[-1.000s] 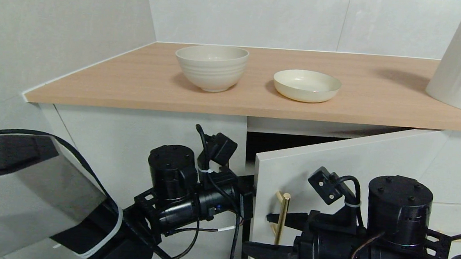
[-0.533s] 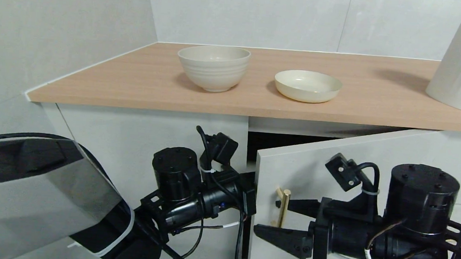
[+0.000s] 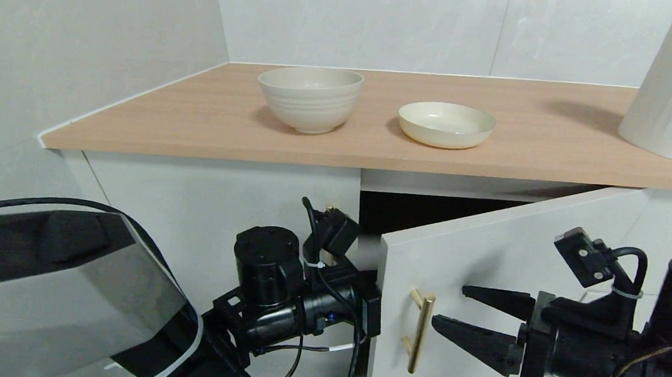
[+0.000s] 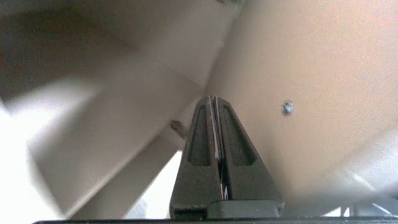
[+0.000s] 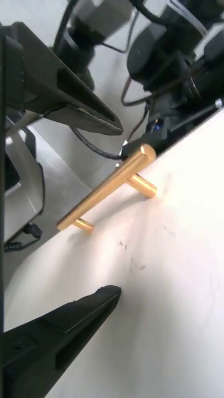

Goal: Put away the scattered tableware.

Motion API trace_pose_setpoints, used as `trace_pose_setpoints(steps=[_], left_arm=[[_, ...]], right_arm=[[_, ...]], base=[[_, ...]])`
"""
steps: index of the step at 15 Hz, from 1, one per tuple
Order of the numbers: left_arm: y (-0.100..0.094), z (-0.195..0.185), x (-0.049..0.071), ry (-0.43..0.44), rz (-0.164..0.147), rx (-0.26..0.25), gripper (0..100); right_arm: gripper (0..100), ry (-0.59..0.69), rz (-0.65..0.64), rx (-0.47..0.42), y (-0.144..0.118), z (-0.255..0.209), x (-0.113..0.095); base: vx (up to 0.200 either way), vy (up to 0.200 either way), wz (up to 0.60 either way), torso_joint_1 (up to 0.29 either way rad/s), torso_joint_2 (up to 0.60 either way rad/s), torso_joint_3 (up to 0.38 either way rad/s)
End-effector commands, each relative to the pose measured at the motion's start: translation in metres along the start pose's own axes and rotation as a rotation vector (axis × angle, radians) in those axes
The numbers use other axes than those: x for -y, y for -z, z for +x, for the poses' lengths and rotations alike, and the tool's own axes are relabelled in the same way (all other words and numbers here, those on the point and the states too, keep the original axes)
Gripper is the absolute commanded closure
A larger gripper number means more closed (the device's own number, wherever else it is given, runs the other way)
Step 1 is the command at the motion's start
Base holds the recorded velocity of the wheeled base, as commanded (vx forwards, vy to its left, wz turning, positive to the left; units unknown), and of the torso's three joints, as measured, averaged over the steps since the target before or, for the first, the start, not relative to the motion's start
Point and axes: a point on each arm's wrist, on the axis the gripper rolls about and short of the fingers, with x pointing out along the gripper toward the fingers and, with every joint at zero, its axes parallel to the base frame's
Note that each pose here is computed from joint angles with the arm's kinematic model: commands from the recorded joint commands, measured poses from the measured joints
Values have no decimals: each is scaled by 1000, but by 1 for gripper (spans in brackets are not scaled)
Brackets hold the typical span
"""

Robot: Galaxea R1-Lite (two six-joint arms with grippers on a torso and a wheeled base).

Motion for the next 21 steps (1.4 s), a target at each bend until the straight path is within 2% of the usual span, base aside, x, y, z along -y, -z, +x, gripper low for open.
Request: trace_pose_setpoints(steps=[1, 6, 10, 12, 16, 21], left_arm=[[0, 1, -1, -10, 1, 7, 100], [3, 1, -2, -20, -3, 0, 100], [4, 5, 4, -1, -1, -1, 100], [9, 12, 1, -1, -2, -6, 100], [20, 25, -8, -2, -7, -17, 100], [5, 20, -1, 6, 3, 8, 100]], right_arm=[[0, -3, -2, 11, 5, -24, -7], [0, -9, -16, 50, 1, -37, -13], [0, -15, -23, 71, -3, -40, -15], [0, -15, -27, 78, -4, -41, -16], [0, -28, -42, 118, -12, -47, -20], [0, -22, -58, 172, -31, -60, -27]], base=[[0, 0, 0, 0, 0, 0], [0, 0, 0, 0, 0, 0], [-200, 0, 0, 8, 1, -2], [-200, 0, 0, -2, 2, 2], [0, 0, 0, 0, 0, 0], [0, 0, 0, 0, 0, 0]])
